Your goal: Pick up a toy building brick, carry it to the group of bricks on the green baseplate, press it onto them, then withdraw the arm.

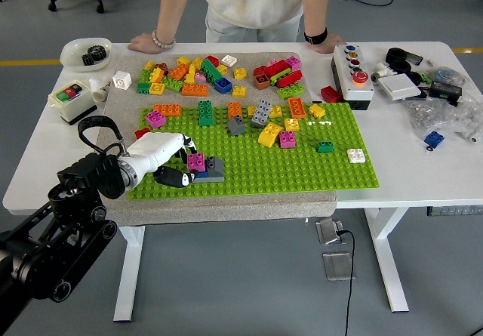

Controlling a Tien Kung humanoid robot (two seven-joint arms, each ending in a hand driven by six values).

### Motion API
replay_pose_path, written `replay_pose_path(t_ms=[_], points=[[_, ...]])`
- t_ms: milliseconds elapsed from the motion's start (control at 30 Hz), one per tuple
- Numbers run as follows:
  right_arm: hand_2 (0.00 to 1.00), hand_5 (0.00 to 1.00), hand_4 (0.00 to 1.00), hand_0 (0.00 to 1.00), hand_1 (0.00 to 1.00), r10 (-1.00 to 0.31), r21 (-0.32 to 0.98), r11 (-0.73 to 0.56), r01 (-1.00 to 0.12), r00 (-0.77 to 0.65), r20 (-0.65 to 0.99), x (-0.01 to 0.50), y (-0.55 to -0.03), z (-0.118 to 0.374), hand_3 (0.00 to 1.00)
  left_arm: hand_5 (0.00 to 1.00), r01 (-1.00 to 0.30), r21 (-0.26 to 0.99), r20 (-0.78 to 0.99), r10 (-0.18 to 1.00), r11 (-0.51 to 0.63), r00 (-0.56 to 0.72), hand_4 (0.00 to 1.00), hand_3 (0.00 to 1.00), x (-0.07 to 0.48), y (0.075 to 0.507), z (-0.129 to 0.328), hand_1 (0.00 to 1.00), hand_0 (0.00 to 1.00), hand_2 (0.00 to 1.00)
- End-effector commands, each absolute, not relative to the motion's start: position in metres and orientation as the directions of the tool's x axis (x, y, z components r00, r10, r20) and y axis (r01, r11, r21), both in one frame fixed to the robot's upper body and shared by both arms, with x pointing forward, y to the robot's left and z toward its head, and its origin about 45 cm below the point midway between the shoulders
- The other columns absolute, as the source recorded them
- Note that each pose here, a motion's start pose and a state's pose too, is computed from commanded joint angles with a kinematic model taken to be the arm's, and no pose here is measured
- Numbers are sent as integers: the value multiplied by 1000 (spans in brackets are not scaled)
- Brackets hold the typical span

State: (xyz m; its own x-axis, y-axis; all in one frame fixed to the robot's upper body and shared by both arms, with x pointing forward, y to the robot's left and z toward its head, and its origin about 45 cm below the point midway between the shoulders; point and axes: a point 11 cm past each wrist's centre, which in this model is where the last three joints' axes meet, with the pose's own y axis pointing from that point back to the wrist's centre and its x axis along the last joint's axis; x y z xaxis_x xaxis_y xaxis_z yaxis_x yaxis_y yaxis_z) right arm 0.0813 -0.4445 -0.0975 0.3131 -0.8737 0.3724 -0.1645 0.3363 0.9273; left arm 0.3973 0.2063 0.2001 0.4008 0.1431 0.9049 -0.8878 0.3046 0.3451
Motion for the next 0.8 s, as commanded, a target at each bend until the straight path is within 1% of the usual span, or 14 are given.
replay_pose_path(t_ms=[167,200,767,800], points=[[692,498,812,740,641,-874,927,336,-165,312,372,82,-444,-97,561,287,-888,343,905,146,305,400,550,574,398,206,200,687,707,588],[691,498,812,739,641,-874,927,336,-166,312,372,82,-444,-97,560,303,-886,347,904,144,307,403,585,581,398,206,200,710,730,597],[692,497,812,740,641,-874,927,336,-166,311,372,82,-444,-97,560,305,-881,358,900,138,310,414,595,582,397,206,197,714,744,599],[692,498,812,740,641,-874,927,336,-166,311,372,82,-444,-97,560,309,-881,358,899,138,311,415,618,589,397,206,197,715,744,604]])
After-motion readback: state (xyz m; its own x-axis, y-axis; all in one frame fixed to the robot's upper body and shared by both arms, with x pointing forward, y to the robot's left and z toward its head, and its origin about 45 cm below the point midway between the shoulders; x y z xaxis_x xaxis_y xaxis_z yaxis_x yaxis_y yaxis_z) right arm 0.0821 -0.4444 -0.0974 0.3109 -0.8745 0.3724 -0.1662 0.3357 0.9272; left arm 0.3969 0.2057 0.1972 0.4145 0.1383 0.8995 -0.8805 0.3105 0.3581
